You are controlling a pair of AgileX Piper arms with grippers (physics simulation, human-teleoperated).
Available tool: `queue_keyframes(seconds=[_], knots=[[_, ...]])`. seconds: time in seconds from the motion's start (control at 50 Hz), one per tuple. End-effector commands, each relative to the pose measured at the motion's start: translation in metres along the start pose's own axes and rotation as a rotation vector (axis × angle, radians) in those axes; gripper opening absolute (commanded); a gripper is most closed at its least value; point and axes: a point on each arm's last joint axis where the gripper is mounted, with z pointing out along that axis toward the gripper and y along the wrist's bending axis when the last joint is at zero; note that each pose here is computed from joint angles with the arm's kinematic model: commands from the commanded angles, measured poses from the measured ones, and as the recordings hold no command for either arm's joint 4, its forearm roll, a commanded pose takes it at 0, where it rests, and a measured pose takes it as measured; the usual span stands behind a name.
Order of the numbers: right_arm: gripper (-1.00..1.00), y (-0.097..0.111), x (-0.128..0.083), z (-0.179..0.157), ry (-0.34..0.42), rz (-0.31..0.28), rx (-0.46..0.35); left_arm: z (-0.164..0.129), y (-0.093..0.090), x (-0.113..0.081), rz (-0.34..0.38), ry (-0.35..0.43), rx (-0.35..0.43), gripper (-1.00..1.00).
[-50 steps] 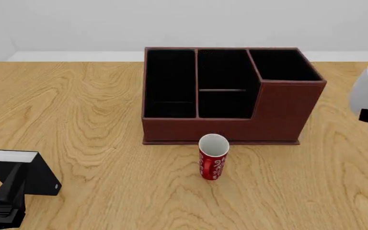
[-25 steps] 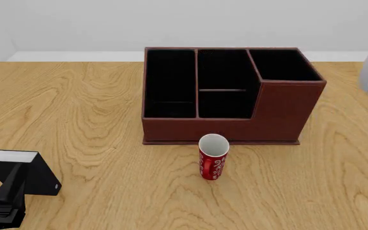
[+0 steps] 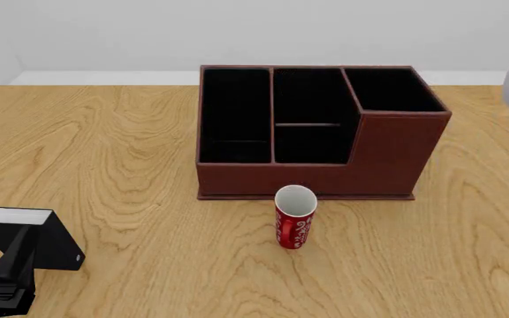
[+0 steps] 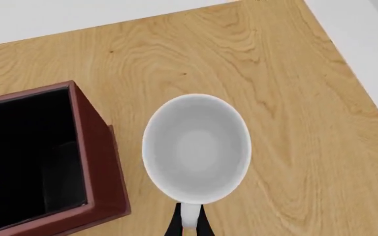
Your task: Pick up the white mug and place it to the right of the caddy.
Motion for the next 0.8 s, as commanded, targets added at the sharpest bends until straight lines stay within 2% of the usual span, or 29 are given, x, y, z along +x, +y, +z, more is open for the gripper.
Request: queue_keyframes(seconds=[0.02, 0.16, 0.5, 0.8], knots=[[-1.0, -0.007, -0.017, 0.015, 0.01, -0.01, 0.014, 0.0, 0.0, 0.0, 0.0, 0.0, 0.0, 1.0], [-1.0, -0.009, -0.02, 0.022, 0.022, -0.012, 0.015, 0.0, 0.0, 0.0, 0.0, 0.0, 0.0, 1.0], [-1.0, 0.0, 0.006, 0.054, 0.108, -0.075, -0.011, 0.0, 0.0, 0.0, 0.0, 0.0, 0.0, 1.0], [-1.0, 0.005, 0.012, 0.066, 0.133, -0.103, -0.025, 0.0, 0.0, 0.0, 0.0, 0.0, 0.0, 1.0]])
